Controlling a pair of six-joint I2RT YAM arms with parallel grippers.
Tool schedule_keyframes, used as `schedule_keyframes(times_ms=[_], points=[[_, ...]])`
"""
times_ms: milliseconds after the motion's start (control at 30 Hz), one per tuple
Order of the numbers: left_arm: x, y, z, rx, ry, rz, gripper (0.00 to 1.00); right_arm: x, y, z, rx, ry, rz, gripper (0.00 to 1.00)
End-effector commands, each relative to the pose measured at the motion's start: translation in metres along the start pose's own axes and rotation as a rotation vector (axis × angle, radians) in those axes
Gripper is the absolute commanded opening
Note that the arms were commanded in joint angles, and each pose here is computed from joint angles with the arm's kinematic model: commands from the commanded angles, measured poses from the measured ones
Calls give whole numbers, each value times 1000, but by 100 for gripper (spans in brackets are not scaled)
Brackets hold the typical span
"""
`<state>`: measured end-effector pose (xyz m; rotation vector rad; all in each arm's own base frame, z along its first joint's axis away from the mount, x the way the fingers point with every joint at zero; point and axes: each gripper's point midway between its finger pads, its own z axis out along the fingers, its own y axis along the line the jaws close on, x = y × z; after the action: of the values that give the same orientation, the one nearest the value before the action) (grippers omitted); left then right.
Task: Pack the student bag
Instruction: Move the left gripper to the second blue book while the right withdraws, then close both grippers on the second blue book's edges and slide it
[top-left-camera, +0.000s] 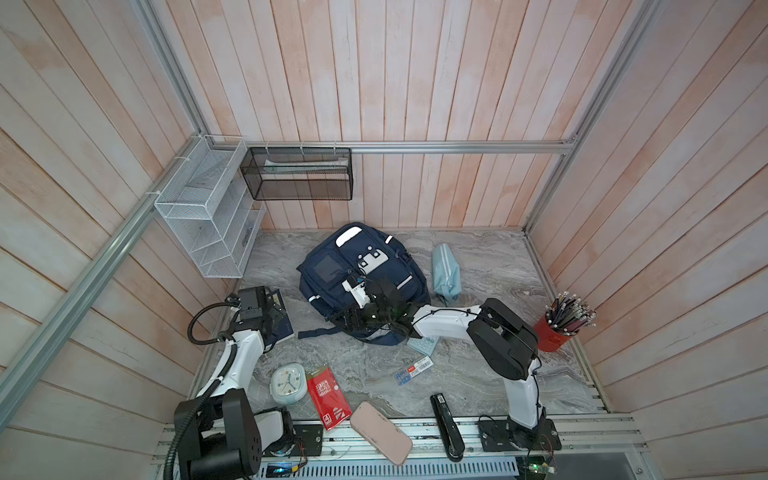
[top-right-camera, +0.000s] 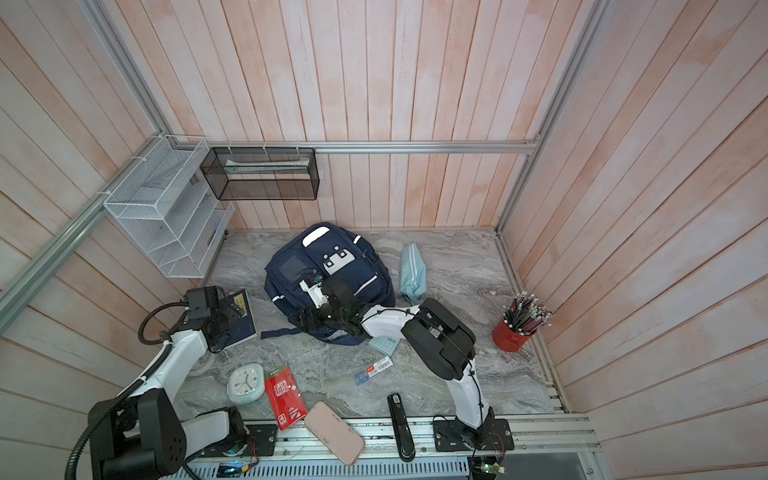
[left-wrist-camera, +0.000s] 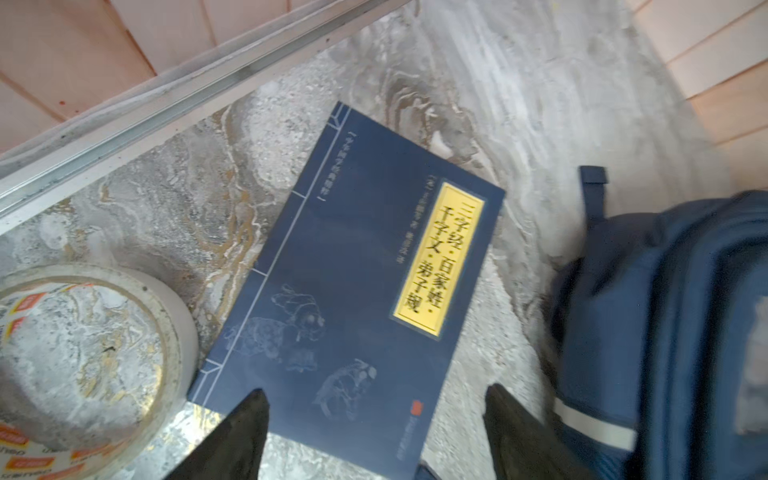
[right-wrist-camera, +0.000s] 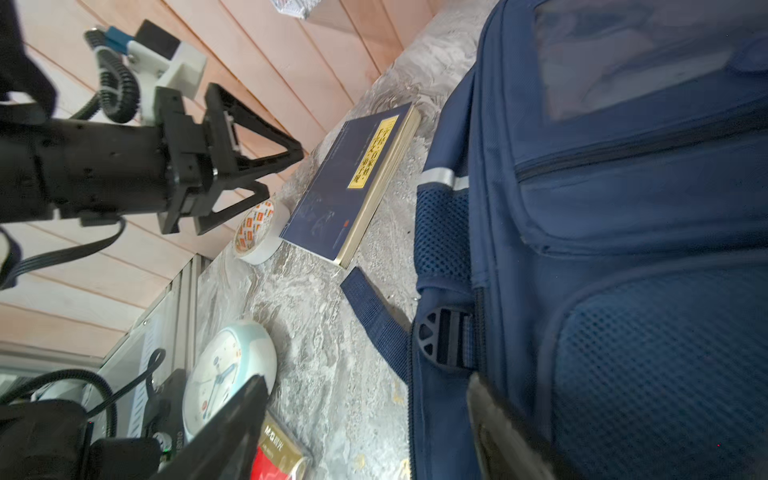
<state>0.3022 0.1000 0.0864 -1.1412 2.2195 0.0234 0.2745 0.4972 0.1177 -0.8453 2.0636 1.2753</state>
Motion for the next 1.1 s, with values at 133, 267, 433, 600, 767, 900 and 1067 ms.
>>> schedule_keyframes(times_ms=[133, 267, 433, 600, 767, 900, 1067], points=[[-29, 10, 21, -33, -52, 10, 91, 8, 12, 9, -113, 41, -44, 72], [-30, 29, 32, -108, -70, 21, 94, 12, 10, 13, -156, 56, -14, 72], [-26, 40, 57, -146, -5, 34, 95, 10, 6, 15, -172, 65, -4, 71], [-25, 36, 73, -127, 25, 53, 95, 8, 0, 18, -150, 69, -18, 70], [-7, 17, 88, -27, 121, 32, 88, 15, -11, 29, -141, 90, 4, 69], [7, 10, 85, 1, 156, 45, 79, 18, -11, 36, -123, 101, -20, 67], [19, 6, 76, 55, 184, 28, 74, 14, 3, 51, -116, 104, -47, 63]])
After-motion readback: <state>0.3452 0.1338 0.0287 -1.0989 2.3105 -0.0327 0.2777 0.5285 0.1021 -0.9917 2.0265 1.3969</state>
